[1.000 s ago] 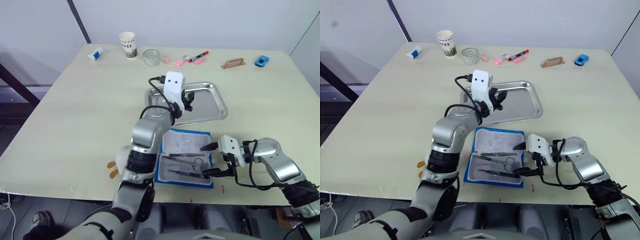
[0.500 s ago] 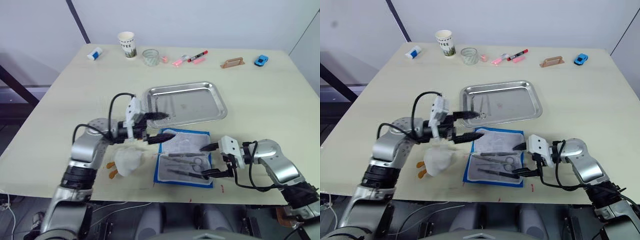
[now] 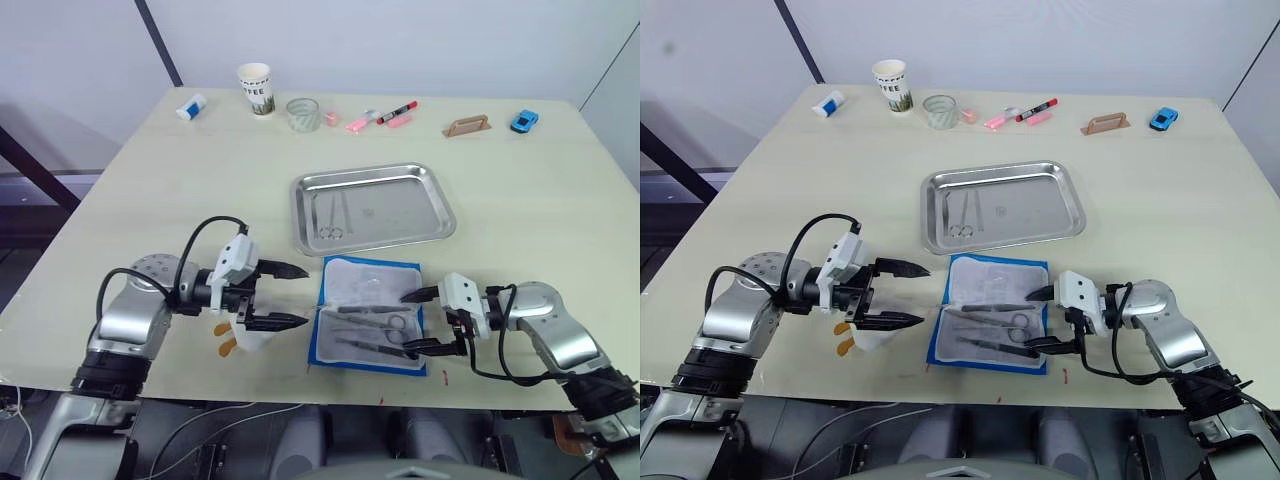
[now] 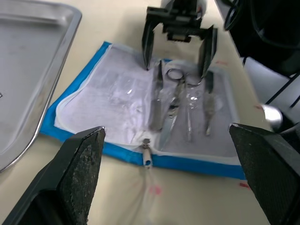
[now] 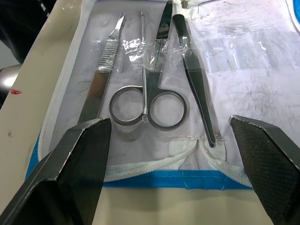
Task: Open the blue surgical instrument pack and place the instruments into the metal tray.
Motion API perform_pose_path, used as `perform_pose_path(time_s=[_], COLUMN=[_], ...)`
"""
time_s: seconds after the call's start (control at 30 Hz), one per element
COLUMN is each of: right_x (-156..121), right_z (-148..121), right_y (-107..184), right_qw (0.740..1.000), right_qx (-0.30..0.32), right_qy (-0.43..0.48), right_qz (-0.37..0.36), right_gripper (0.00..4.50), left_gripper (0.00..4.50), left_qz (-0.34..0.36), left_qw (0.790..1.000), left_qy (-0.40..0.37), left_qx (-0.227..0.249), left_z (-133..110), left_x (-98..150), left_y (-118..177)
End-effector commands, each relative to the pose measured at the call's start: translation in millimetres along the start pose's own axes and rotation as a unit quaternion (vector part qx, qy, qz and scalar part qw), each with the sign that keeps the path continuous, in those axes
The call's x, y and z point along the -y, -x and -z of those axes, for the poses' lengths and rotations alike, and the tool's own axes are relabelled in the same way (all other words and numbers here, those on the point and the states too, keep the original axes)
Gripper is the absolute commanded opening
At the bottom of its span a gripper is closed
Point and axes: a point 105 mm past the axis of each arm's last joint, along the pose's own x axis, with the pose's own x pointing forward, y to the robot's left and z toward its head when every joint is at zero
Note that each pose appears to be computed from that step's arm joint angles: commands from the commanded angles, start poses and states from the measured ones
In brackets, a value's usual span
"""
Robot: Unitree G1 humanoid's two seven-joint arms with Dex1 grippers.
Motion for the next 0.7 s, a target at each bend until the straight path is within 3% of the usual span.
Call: perform_pose_path(time_s=[0.03, 0.13, 0.23, 0.33, 0.7], right_x=[-11, -11, -11, -10, -8], right_z=[16, 16, 16, 14, 16], right_y=[-7, -8, -9, -11, -10], right_qw=[0.999, 0.999, 0.999, 0.999, 0.999], right_qx=[-0.019, -0.019, -0.017, -0.014, -0.016], right_qy=[-0.033, -0.034, -0.034, -0.035, -0.039], right_qz=[-0.016, -0.014, -0.014, -0.012, -0.007], right_gripper=[4.40, 4.40, 4.40, 4.40, 4.40], left_gripper=[4.46, 4.46, 3.71, 2.36, 2.36], left_qz=[0.007, 0.012, 0.020, 0.022, 0.060], left_qw=[0.999, 0.999, 0.999, 0.997, 0.991], left_qy=[-0.039, -0.039, -0.042, -0.061, -0.104], left_qx=[-0.014, -0.015, -0.019, -0.030, -0.060], left_z=[-10, -16, -18, -17, -8], left_x=[-6, -11, -13, -18, -18], left_y=[-5, -15, -23, -31, -58])
